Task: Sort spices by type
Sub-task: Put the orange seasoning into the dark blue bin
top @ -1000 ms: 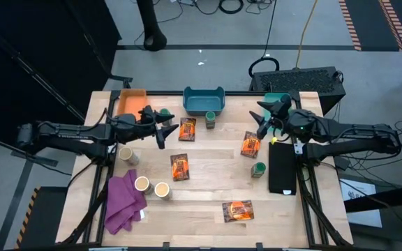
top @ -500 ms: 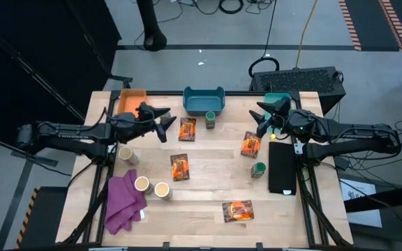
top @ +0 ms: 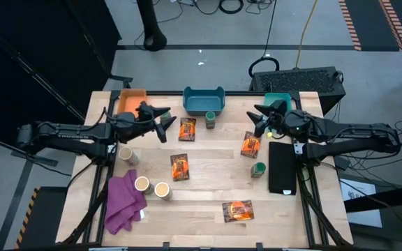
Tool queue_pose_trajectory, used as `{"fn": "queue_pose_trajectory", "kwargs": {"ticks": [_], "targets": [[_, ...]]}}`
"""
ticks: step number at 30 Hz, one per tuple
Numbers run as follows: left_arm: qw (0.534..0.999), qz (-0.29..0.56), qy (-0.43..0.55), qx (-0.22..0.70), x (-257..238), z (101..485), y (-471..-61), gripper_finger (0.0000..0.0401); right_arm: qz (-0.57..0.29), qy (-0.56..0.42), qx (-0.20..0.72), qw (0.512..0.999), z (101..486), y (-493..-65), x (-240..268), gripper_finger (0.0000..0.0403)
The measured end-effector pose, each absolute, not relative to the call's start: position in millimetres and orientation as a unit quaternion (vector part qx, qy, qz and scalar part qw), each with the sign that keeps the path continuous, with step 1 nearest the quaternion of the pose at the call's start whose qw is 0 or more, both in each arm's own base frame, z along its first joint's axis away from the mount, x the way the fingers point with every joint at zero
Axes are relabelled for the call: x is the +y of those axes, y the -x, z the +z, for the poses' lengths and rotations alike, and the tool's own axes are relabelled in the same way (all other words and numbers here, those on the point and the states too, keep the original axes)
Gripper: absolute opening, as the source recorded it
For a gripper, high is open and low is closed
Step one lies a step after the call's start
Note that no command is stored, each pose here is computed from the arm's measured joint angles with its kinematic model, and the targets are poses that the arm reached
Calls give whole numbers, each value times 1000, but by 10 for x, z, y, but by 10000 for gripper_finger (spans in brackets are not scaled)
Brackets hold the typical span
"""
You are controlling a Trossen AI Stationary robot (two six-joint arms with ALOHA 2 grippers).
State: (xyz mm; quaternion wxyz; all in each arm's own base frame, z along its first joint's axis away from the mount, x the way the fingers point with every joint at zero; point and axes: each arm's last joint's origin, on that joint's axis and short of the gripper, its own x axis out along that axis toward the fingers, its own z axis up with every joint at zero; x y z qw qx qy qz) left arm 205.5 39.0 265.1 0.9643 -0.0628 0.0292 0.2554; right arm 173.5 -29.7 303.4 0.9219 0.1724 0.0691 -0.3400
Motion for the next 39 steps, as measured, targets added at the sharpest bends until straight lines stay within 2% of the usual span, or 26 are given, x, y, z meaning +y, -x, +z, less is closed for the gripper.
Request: {"fn": "queue_pose_trajectory", "kwargs": {"ticks": [7, 15, 18, 22, 26, 28, 32, 39], "targets": [[985, 155, 74, -11, 315, 2732, -2098, 237, -348, -147, 130, 917, 2903, -1777, -300, 217], [990, 115, 88, 2, 156, 2708, -2257, 237, -362, -139, 156, 909, 2854, -1749, -325, 217], [989, 96, 100, 49, 63, 2776, -2358, 237, -369, -128, 158, 907, 2856, -1743, -357, 217], [973, 54, 110, 197, -86, 2905, -2431, 237, -374, -112, 152, 908, 2879, -1746, -398, 217], [921, 2, 112, 373, -201, 2978, -2334, 237, -380, -99, 154, 907, 2886, -1741, -433, 217], [892, 3, 117, 436, -216, 2967, -2271, 237, -382, -96, 155, 906, 2886, -1738, -444, 217], [880, 21, 126, 458, -196, 2923, -2313, 237, -382, -96, 156, 906, 2884, -1736, -448, 217], [889, 39, 129, 438, -140, 2640, -2765, 237, -377, -83, 142, 912, 2923, -1752, -450, 217]]}}
